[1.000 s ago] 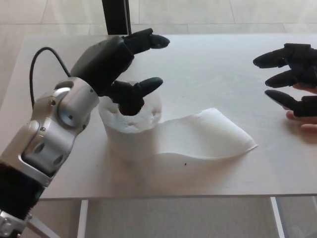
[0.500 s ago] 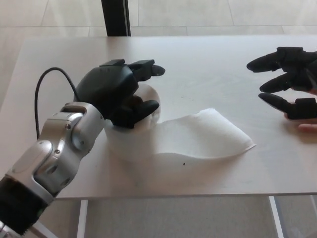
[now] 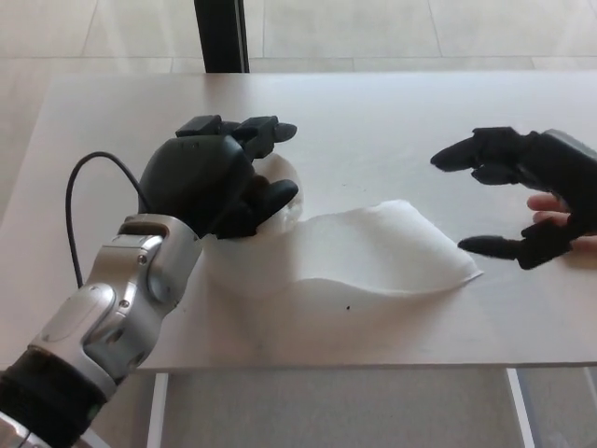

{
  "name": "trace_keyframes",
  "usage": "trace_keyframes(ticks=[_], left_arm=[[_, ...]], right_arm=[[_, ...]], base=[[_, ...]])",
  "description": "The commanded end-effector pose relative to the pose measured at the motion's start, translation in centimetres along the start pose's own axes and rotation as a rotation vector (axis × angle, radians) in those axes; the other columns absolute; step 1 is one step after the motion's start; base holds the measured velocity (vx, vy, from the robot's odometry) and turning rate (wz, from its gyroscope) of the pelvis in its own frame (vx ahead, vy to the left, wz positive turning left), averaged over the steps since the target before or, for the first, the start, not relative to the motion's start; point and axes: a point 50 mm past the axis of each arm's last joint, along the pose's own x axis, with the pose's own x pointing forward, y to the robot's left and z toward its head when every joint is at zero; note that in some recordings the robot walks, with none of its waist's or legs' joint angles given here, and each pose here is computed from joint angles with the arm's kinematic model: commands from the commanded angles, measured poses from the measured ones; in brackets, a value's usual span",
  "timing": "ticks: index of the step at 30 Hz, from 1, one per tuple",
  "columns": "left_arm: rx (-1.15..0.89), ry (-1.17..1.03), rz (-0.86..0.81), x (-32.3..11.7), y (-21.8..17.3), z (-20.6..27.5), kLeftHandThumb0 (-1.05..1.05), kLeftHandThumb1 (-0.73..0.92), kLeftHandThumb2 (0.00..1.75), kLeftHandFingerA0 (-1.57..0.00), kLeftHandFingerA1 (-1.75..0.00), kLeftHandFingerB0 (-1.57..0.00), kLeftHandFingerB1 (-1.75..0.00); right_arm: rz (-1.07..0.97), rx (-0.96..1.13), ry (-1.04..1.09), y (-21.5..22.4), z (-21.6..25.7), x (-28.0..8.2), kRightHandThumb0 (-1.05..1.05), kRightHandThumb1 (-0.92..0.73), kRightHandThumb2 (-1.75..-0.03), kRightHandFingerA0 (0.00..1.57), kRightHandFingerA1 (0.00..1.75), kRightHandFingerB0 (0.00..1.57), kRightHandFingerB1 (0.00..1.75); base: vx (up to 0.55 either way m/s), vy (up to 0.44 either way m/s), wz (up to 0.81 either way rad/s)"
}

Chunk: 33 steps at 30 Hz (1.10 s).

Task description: A toilet paper roll is kept in the middle of the desk infront of the robot. The robot places its left hand on the top of the toilet paper roll to hold it still and uses its right hand to tear off a piece of toilet paper from it and hands the paper to a person

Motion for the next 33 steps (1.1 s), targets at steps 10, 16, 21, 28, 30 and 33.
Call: trace_keyframes(ticks=[10,16,21,28,30,33], left_arm=[[0.072,0.11,-0.101,-1.5,-3.4,-2.0,-0.42,0.8,0.63,-0.2,-0.43,-0.31,-0.37],[0.06,0.111,-0.098,-1.4,-3.9,-1.9,-0.38,0.83,0.66,-0.22,-0.42,-0.31,-0.38],[0.054,0.115,-0.111,-1.5,-4.2,-1.7,-0.36,0.81,0.69,-0.21,-0.41,-0.31,-0.38],[0.048,0.117,-0.108,-1.5,-4.3,-1.8,-0.34,0.78,0.73,-0.21,-0.42,-0.3,-0.4],[0.04,0.117,-0.103,-1.5,-4.3,-1.8,-0.34,0.77,0.74,-0.22,-0.42,-0.3,-0.4],[0.037,0.121,-0.098,-1.4,-4.2,-1.7,-0.34,0.79,0.7,-0.22,-0.4,-0.31,-0.39]], right_arm=[[0.143,-0.348,0.243,2.1,0.3,2.4,-0.74,-0.44,-0.79,0.0,0.08,0.08,0.13],[0.1,-0.357,0.245,2.6,0.9,3.0,-0.7,-0.41,-0.77,0.0,0.13,0.05,0.1],[0.062,-0.375,0.237,3.2,1.1,3.3,-0.67,-0.39,-0.78,0.0,0.2,0.07,0.11],[-0.017,-0.387,0.231,4.3,1.2,3.5,-0.64,-0.37,-0.75,0.0,0.2,0.06,0.12],[-0.035,-0.39,0.235,4.6,1.1,3.5,-0.64,-0.37,-0.74,0.0,0.19,0.07,0.14],[-0.07,-0.404,0.24,5.5,1.0,3.8,-0.63,-0.37,-0.72,0.0,0.16,0.09,0.15]], base=[[0.0,0.0,0.0],[0.0,0.0,0.0],[0.0,0.0,0.0],[0.0,0.0,0.0],[0.0,0.0,0.0],[0.0,0.0,0.0]])
